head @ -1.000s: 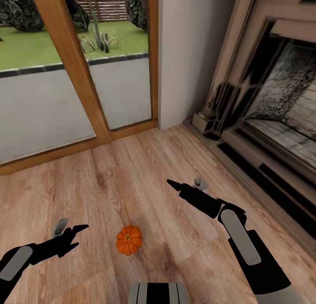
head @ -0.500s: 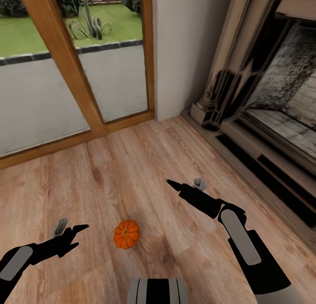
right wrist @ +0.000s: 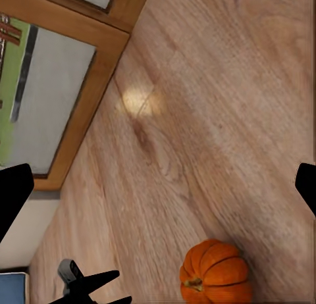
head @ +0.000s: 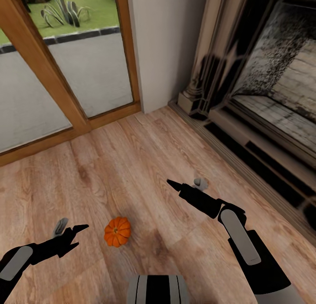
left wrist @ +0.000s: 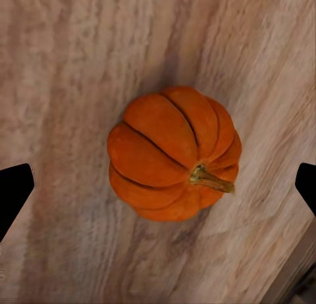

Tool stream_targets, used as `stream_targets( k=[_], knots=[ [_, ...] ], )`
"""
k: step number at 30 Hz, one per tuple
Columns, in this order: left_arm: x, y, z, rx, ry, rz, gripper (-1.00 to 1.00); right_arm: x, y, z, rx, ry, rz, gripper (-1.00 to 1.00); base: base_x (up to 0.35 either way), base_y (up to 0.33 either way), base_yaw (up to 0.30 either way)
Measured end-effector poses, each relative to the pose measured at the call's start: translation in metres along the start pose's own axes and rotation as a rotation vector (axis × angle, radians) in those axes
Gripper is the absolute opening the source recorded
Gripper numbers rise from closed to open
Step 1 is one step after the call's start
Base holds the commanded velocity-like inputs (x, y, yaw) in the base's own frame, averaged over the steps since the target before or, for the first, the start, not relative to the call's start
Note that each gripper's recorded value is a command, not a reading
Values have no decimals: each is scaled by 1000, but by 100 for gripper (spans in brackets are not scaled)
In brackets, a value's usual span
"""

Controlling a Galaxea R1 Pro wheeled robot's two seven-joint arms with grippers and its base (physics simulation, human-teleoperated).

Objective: Place each of the two pumpkins and all three candles from the living room inside a cabinet in the living room (use any cabinet), then make sure every cabinet is closed, and position the cauldron so it is next to a table in the living room.

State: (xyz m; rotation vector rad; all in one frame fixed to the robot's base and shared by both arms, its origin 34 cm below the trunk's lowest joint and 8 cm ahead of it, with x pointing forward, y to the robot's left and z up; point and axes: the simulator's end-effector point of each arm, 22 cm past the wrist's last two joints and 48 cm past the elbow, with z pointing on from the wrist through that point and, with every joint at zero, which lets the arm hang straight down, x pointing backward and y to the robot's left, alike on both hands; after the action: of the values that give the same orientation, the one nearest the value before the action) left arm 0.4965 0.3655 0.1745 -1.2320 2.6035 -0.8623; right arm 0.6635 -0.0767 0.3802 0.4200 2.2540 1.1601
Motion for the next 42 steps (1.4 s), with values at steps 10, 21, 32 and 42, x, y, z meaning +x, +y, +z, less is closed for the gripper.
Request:
stream_targets(
  k=[10, 21, 32, 42],
  knots=[
    [6, 17, 9, -28, 19, -16, 100, 11, -19, 8, 19, 21, 25, 100, 0, 0, -182],
    [11, 36, 18, -56, 29, -30, 100, 25, -40, 16, 41, 46, 51, 100, 0, 0, -98],
    [19, 55, 28, -79, 49, -4, 100, 41, -62, 23, 64, 72, 81, 100, 0, 0, -1],
    [27, 73, 36, -108, 69, -20, 100, 54, -81, 29, 83, 94, 107, 100, 0, 0, -153]
  ],
)
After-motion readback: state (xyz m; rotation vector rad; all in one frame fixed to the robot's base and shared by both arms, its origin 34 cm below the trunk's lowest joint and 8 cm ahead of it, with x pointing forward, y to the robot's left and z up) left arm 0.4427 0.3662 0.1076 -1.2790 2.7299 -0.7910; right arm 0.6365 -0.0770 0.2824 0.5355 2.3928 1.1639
